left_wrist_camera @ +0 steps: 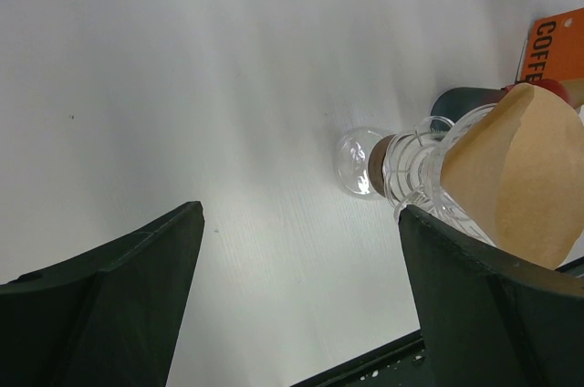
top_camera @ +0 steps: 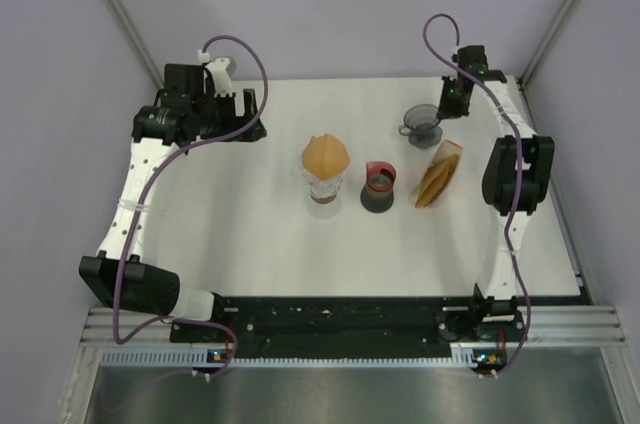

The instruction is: Place the coffee filter in the dripper

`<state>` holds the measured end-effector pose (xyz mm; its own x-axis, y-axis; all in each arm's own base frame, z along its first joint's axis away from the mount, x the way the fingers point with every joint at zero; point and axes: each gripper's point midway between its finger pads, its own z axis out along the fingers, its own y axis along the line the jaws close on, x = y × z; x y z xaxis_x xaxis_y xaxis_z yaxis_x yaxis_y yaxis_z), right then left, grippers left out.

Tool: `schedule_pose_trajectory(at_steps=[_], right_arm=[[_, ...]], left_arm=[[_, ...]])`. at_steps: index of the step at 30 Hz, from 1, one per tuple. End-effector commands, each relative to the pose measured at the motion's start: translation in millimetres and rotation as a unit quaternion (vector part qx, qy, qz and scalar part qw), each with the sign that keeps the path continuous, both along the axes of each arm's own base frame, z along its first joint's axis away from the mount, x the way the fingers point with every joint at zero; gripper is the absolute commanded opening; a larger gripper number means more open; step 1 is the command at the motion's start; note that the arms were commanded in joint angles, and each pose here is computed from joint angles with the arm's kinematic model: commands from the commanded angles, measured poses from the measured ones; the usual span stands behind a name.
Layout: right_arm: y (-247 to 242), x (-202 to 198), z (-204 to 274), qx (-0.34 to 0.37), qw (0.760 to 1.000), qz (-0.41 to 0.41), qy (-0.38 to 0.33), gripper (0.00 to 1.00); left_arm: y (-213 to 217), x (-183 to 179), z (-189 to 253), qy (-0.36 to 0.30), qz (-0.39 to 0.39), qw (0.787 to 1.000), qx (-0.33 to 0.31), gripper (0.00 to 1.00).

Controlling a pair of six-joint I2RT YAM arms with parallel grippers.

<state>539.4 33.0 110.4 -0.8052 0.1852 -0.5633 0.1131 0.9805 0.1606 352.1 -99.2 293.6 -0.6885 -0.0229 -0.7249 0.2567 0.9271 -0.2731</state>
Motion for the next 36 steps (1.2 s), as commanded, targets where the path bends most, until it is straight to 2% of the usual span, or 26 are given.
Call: schedule_pose_trajectory(at_steps=[1, 5, 10, 15, 20, 25, 36], right_arm=[[15.7, 6.4, 120.9, 0.048, 0.99, 0.023, -0.127, 0.0], [26.3, -19.3, 200.4, 0.063, 0.977, 0.029, -0.202, 0.0], [58.8, -79.1, 234.8, 0.132, 0.964, 0.066, -0.219, 0.0], [97.9, -137.5, 207.5, 0.196, 0.958, 0.119, -0.17, 0.0], [114.5, -176.5, 188.4, 0.211, 0.956, 0.144, -0.145, 0.0], [134.4, -190.0, 170.2, 0.227, 0.95, 0.168, -0.129, 0.0], [160.8, -186.6, 129.5, 0.213, 0.957, 0.178, -0.082, 0.0]], left_arm=[[1.4, -3.5, 29.4, -0.048, -0.004, 0.999, -0.007, 0.94], [1.2, -3.8, 30.5, -0.049, -0.005, 0.999, -0.009, 0.94], [0.2, -4.6, 32.0, -0.051, -0.007, 0.999, -0.012, 0.94], [-1.3, -6.3, 34.0, -0.052, -0.01, 0.998, -0.017, 0.94], [-2.3, -7.2, 35.0, -0.052, -0.011, 0.998, -0.02, 0.93], [-2.9, -6.8, 35.4, -0.053, -0.012, 0.998, -0.021, 0.94], [0.8, -10.4, 39.0, -0.059, -0.008, 0.998, -0.019, 0.94]])
